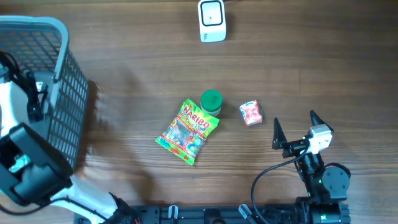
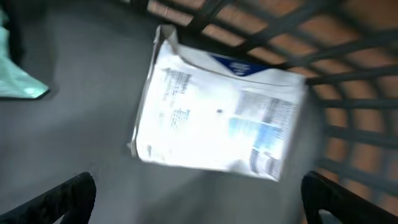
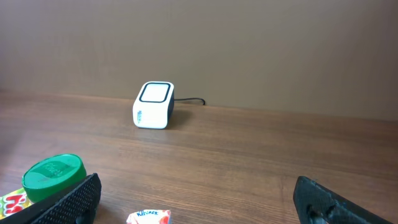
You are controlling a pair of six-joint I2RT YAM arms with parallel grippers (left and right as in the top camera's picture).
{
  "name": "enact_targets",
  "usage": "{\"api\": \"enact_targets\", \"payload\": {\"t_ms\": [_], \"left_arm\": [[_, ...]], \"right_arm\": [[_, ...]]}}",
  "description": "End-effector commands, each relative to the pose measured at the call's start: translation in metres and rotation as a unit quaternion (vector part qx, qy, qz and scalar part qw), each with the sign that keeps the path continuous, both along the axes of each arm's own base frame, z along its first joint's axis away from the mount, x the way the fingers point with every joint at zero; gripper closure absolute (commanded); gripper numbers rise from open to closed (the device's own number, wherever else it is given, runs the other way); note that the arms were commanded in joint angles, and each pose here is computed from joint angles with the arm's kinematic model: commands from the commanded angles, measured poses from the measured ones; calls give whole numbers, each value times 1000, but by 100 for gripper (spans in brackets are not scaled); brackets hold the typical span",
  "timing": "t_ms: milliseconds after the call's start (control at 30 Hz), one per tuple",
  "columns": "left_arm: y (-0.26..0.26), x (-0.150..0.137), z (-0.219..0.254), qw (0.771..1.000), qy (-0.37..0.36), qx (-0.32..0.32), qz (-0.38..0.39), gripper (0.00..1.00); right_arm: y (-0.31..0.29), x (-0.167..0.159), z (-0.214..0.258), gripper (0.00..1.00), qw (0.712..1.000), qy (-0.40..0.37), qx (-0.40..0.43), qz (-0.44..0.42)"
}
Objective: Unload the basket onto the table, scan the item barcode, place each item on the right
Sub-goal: 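Pick the white tissue pack from the basket, place below the jar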
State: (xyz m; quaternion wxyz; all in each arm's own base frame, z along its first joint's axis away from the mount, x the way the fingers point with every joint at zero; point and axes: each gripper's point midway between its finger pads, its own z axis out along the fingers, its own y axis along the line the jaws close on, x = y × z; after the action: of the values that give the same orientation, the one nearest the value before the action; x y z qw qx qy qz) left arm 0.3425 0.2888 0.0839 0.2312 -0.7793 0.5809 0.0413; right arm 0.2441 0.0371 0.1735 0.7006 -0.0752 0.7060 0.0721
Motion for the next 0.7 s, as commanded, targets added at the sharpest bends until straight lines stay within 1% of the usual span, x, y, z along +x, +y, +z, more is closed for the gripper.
{"api": "enact_targets", "payload": {"t_ms": [0, 167, 233, 300, 433, 467, 500, 533, 567, 600, 633, 667], "left_arm": [[1, -7, -35, 999, 37, -15, 6, 0], [5, -10, -46, 998, 58, -9, 0, 0], [7, -8, -46, 998, 56, -4, -2, 0], [11, -3, -49, 998, 58, 7, -22, 0], [12, -6, -73, 997, 79, -1, -20, 1], [12, -6, -77, 996, 83, -3, -20, 7], [11, -8, -86, 996, 90, -9, -21, 24], [9, -10, -92, 995, 97, -14, -21, 55], [8, -11, -94, 994, 101, -18, -22, 69], [7, -12, -95, 994, 103, -21, -23, 88], [6, -11, -93, 994, 100, -22, -24, 96], [6, -10, -90, 994, 99, -21, -32, 96]], "right_arm": [[0, 0, 2, 0, 1000, -4, 3, -2], [0, 0, 2, 0, 1000, -4, 3, -2], [0, 0, 2, 0, 1000, -4, 3, -2], [0, 0, 2, 0, 1000, -4, 3, -2], [0, 0, 2, 0, 1000, -4, 3, -2], [0, 0, 2, 0, 1000, -4, 3, -2], [0, 0, 2, 0, 1000, -4, 3, -2], [0, 0, 2, 0, 1000, -4, 3, -2], [0, 0, 2, 0, 1000, -4, 3, -2], [0, 0, 2, 0, 1000, -4, 3, -2], [0, 0, 2, 0, 1000, -4, 3, -2], [0, 0, 2, 0, 1000, -4, 3, -2]]}}
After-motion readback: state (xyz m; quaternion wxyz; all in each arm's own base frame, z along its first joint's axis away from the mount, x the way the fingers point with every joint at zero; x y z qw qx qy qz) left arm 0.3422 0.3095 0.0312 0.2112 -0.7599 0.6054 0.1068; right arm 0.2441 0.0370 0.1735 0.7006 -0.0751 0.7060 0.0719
